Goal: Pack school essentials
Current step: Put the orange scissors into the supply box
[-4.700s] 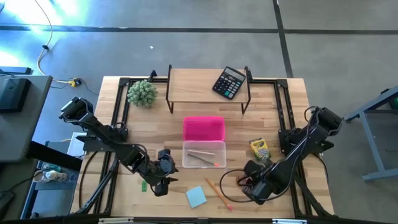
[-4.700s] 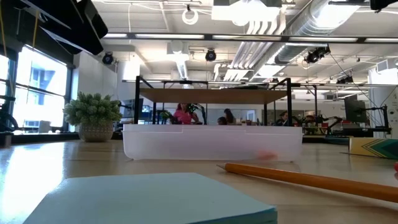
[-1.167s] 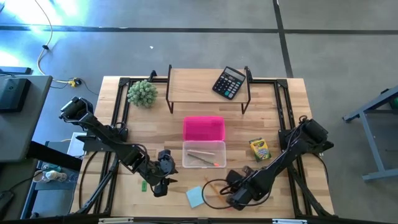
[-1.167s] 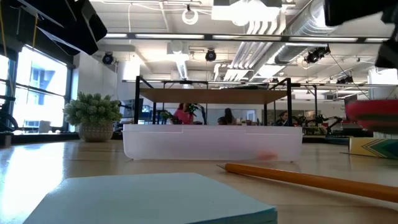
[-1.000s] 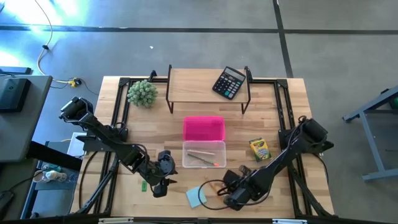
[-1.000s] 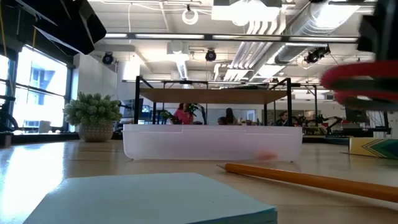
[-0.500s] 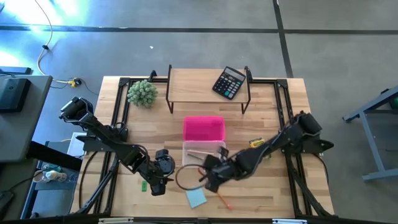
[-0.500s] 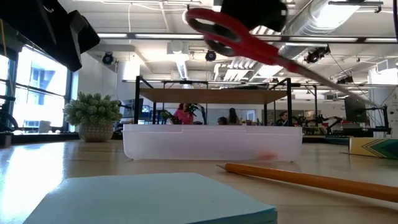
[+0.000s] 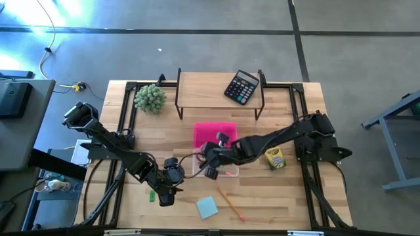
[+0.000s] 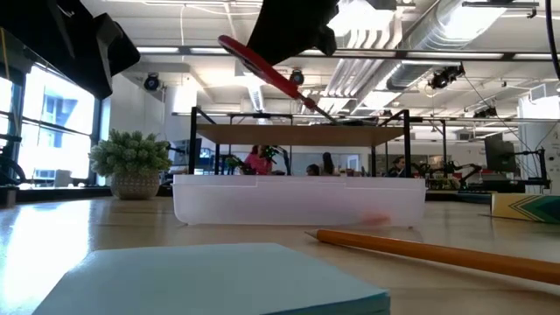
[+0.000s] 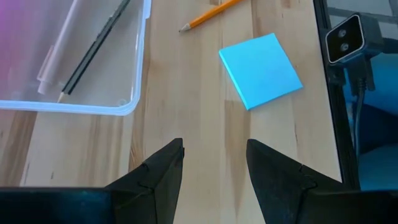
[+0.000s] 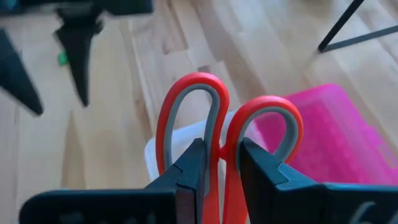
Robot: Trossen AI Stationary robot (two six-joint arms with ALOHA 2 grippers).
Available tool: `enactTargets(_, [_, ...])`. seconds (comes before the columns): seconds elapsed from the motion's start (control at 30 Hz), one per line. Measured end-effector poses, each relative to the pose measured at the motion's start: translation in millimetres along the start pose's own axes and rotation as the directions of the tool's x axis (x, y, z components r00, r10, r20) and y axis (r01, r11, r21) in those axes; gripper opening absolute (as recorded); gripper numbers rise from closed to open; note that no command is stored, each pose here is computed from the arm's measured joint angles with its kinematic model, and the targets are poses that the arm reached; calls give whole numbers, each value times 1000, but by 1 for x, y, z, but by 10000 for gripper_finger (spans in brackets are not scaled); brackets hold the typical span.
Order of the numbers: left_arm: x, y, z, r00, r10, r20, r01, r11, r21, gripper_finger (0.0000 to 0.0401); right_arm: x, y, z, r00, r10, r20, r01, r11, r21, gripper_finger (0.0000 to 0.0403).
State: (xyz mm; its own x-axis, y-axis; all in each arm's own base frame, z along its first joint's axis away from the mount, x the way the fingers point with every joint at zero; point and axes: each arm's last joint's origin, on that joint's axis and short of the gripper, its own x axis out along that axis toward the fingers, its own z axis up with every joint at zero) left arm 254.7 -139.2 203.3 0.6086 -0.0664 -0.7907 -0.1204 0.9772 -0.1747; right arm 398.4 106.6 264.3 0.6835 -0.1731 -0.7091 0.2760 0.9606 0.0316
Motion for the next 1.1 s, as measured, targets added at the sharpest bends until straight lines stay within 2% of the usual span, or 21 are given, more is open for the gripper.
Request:
enactTargets(0.73, [0, -1, 0, 1000, -23, -17, 23, 1000, -1, 168, 45, -13, -23, 983, 37, -177, -37, 999, 4, 65])
enactTargets(0.83, [0, -1, 0, 999, -27, -19, 27, 1000, -1, 168, 45, -13, -24, 982, 33, -184, -34, 999, 1, 87])
enactTargets(1.1, [0, -1, 0, 999, -31, -22, 31, 1000, -1, 168, 44, -14, -25, 980, 28, -196, -29, 1000, -3, 178])
